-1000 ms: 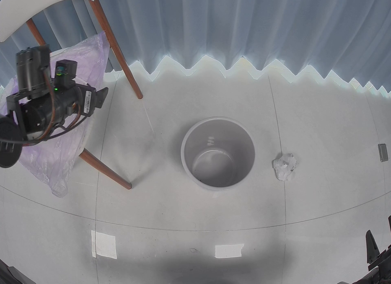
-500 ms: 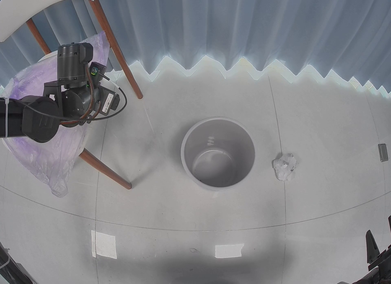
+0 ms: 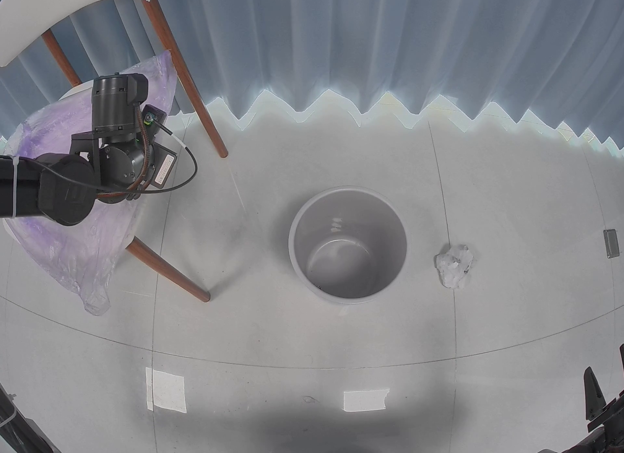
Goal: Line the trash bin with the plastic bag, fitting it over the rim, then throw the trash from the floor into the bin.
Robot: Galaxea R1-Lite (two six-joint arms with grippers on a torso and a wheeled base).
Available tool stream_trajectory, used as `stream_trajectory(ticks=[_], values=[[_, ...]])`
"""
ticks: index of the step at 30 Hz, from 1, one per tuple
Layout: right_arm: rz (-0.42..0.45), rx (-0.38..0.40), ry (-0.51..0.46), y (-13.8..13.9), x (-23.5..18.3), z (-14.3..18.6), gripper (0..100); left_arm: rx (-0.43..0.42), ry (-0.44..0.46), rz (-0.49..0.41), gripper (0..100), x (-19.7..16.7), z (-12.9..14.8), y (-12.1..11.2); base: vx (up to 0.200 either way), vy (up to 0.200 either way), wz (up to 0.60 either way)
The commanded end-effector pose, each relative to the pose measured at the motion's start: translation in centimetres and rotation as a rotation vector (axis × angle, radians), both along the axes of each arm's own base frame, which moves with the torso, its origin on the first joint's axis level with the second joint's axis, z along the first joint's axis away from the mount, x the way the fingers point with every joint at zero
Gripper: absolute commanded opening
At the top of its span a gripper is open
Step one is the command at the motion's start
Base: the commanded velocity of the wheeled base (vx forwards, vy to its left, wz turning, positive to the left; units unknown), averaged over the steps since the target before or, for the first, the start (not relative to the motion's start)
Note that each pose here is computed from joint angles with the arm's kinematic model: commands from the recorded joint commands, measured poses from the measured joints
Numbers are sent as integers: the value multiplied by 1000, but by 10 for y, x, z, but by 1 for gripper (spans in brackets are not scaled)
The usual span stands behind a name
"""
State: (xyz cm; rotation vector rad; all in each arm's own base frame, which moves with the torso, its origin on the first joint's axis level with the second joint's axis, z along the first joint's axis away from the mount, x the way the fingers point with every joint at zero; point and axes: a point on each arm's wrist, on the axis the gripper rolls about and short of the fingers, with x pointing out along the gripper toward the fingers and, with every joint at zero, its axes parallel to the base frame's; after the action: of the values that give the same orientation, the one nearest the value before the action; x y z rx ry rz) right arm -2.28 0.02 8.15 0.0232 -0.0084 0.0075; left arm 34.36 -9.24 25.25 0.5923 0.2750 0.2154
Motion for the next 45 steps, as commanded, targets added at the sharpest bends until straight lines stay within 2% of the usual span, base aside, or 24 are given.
stream_trajectory(ticks=[1,5,9,12,14,16,19,24,25,26,27,28,31,36,45], values=[[0,0,2,0,0,-5,100,-5,-15,20,0,-4,6,9,0,0,0],[0,0,2,0,0,-5,100,-12,-40,30,0,-8,16,14,0,0,0],[0,0,2,0,0,-5,100,-52,-41,-20,0,-28,33,9,0,0,0],[0,0,1,0,0,-5,100,-178,-25,-121,0,-52,45,0,0,0,0],[0,0,2,0,0,-5,100,-300,-2,-208,0,-75,56,-8,0,0,0],[-1,0,1,0,0,-5,100,-359,12,-249,0,-94,64,-10,0,0,0],[0,-2,2,0,0,-5,100,-388,19,-277,0,-105,69,-11,0,0,0],[0,0,1,0,0,-5,100,-595,25,-439,0,-129,81,-31,0,0,0],[0,0,1,0,0,-5,100,-605,25,-448,0,-131,82,-33,0,0,0],[0,0,1,0,0,-5,100,-651,31,-490,0,-141,85,-41,0,0,0],[0,0,1,0,0,-5,100,-651,31,-490,0,-141,85,-41,0,0,0],[0,0,1,0,0,-5,100,-713,50,-541,0,-153,87,-53,0,0,0],[0,0,1,0,0,-5,100,-791,76,-596,0,-165,90,-66,0,0,0],[0,-2,1,0,0,-5,100,-845,128,-696,0,-187,91,-86,0,0,0],[0,0,1,0,0,-5,100,-842,179,-792,0,-204,90,-107,0,0,0]])
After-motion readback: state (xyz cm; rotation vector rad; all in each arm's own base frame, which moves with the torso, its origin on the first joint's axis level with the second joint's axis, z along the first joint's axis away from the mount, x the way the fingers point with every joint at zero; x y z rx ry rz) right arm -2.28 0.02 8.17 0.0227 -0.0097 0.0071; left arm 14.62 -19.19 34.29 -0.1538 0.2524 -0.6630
